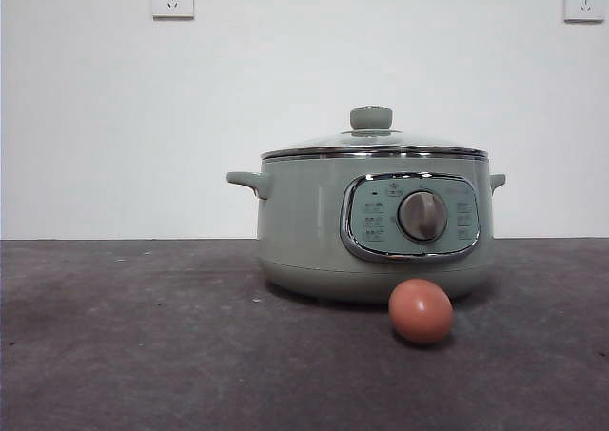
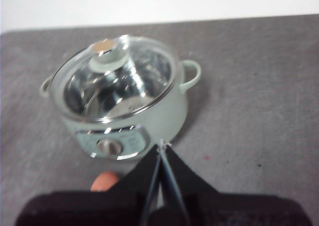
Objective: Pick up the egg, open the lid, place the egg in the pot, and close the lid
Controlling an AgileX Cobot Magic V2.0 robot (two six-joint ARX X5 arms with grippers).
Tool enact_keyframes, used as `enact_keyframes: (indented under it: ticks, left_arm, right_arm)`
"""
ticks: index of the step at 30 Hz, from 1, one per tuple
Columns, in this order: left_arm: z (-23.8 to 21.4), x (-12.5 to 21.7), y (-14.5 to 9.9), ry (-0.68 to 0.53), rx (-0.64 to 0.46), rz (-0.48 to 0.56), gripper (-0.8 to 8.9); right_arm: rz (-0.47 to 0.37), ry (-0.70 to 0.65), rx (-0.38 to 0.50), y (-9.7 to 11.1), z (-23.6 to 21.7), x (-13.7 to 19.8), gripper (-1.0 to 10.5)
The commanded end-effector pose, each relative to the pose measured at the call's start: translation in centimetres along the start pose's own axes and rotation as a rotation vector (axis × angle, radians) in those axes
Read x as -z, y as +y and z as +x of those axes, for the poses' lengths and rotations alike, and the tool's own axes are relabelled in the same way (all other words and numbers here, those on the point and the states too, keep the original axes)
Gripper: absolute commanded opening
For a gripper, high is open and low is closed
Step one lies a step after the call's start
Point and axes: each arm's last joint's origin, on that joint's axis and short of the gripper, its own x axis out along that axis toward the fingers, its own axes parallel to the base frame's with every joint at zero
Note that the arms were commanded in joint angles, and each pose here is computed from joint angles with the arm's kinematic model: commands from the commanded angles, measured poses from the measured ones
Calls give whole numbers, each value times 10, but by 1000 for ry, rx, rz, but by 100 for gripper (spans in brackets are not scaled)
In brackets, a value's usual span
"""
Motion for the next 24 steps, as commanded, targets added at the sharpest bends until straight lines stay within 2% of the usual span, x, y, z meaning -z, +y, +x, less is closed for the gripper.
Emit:
enact_keyframes:
  ticks: [1, 6, 13, 14, 15, 16, 17, 18, 19, 24]
  left_arm:
    - [-7, -15, -7, 2, 34, 61, -7]
    - [-12, -32, -15, 32, 73, 82, -7]
    - [-9, -40, -19, 78, 109, 93, 19]
    - [-9, -40, -19, 84, 108, 90, 130]
    - [-8, -40, -18, 86, 109, 88, 309]
    - [-8, -40, -18, 92, 108, 84, 601]
    - [-7, -40, -18, 96, 108, 82, 779]
    - [-6, -40, -17, 102, 110, 79, 804]
    - [-6, -40, -18, 106, 120, 76, 804]
    - [4, -41, -15, 136, 164, 54, 804]
  right_arm:
    - [-62, 44, -35, 2, -4, -9, -11]
    - [-80, 99, -68, 3, -4, -15, -11]
    - [-86, 92, -89, 4, -3, -16, 16]
    - [-85, 92, -90, 4, -3, -16, 95]
    - [-85, 93, -91, 4, -3, -16, 201]
    - [-84, 93, -91, 4, -3, -16, 350]
    - [-83, 93, -91, 4, -3, -16, 494]
    - [-79, 93, -90, 4, -3, -16, 619]
    - [-68, 93, -89, 4, -3, -16, 676]
    - [-58, 95, -89, 4, -3, -16, 693]
